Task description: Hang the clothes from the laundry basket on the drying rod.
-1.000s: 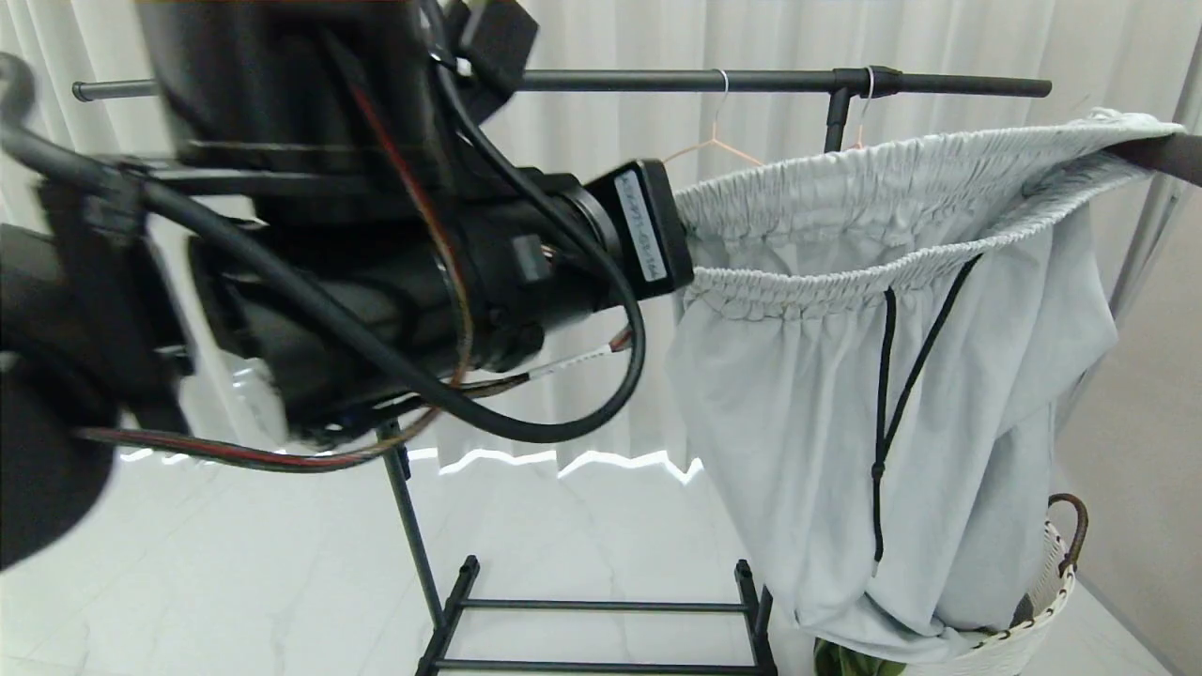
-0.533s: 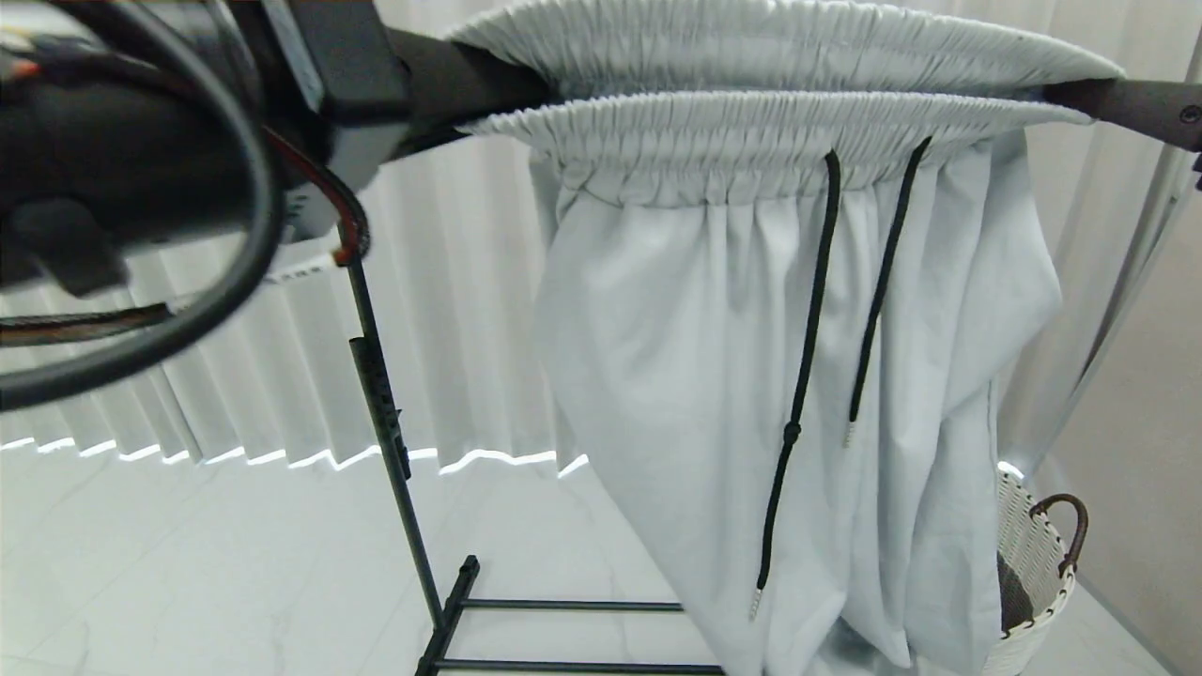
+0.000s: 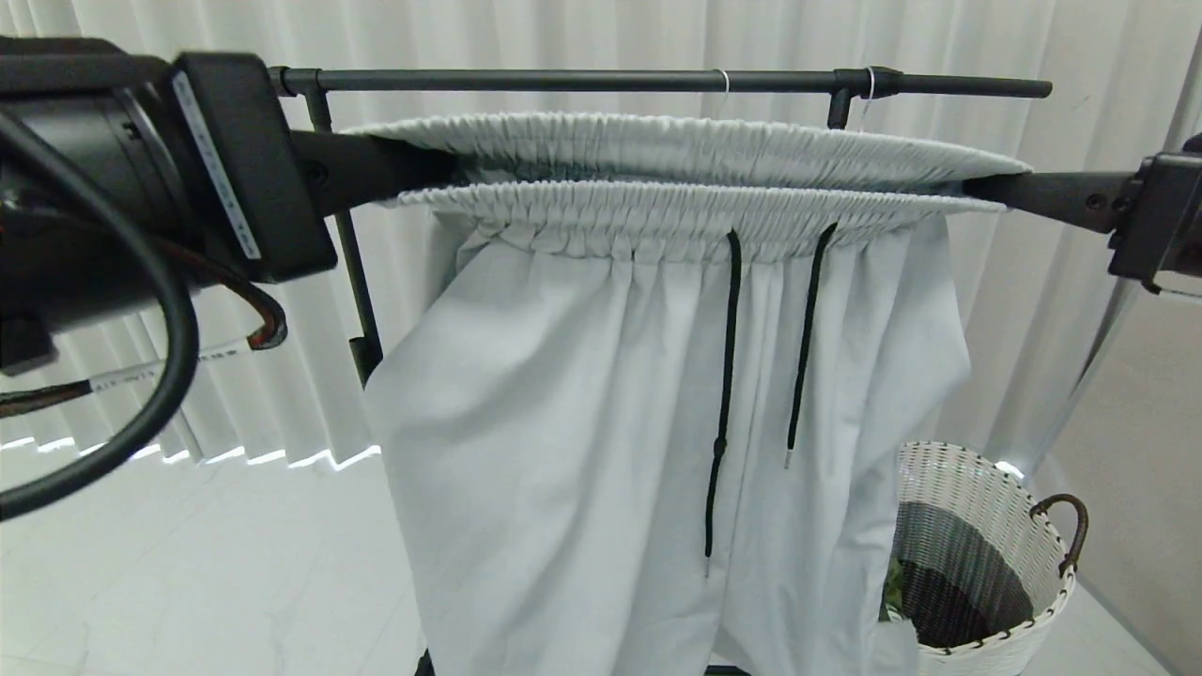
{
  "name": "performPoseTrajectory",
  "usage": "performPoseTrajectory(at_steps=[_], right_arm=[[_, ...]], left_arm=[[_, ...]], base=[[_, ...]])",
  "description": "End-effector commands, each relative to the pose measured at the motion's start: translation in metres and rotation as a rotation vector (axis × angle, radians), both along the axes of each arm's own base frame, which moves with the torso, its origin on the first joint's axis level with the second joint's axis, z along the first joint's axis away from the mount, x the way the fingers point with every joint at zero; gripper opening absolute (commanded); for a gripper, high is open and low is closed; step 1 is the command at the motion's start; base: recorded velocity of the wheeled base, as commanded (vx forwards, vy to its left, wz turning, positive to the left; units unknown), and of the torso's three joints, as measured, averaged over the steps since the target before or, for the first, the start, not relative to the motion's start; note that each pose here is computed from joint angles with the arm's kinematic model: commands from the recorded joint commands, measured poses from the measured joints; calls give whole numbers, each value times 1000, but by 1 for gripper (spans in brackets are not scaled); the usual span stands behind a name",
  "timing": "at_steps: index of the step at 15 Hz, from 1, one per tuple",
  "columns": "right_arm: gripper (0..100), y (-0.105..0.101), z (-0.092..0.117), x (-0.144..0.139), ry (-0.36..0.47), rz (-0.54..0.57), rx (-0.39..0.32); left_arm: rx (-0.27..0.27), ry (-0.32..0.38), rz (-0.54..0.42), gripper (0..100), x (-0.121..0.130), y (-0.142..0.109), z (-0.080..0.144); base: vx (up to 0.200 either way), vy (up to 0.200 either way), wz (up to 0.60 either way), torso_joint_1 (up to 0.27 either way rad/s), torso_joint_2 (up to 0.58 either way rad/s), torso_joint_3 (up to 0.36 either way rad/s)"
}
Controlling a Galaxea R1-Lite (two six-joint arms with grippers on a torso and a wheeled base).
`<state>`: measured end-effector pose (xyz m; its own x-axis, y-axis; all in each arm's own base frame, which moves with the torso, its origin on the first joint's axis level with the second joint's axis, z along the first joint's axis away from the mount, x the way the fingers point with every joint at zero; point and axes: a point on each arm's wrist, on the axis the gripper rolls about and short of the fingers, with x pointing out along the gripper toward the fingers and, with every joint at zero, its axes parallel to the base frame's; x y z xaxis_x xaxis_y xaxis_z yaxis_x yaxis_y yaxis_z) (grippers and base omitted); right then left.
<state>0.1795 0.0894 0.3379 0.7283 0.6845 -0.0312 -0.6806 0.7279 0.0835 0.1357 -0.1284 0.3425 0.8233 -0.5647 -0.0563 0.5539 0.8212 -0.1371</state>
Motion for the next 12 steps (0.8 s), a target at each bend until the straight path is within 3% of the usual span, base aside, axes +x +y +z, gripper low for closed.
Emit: performPoseTrajectory(at_steps=[1, 3, 4, 9, 12], right_arm=[[0, -5, -6, -9, 41, -28, -57], [0, -8, -8, -16, 67, -60, -81], [0, -9, -10, -18, 69, -60, -82], [0, -8, -5, -30, 38, -30, -70], [0, -9, -2, -32, 28, -23, -112]], left_arm=[[57, 26, 35, 0, 3, 0, -16], [138, 55, 56, 0, 3, -2, -37], [149, 65, 50, 0, 3, -3, -41], [181, 37, 26, 0, 2, -7, -39], [175, 33, 22, 0, 4, -10, -35]], base=[[0, 0, 0, 0, 0, 0], [0, 0, 0, 0, 0, 0], [0, 0, 0, 0, 0, 0], [0, 0, 0, 0, 0, 0], [0, 0, 0, 0, 0, 0]])
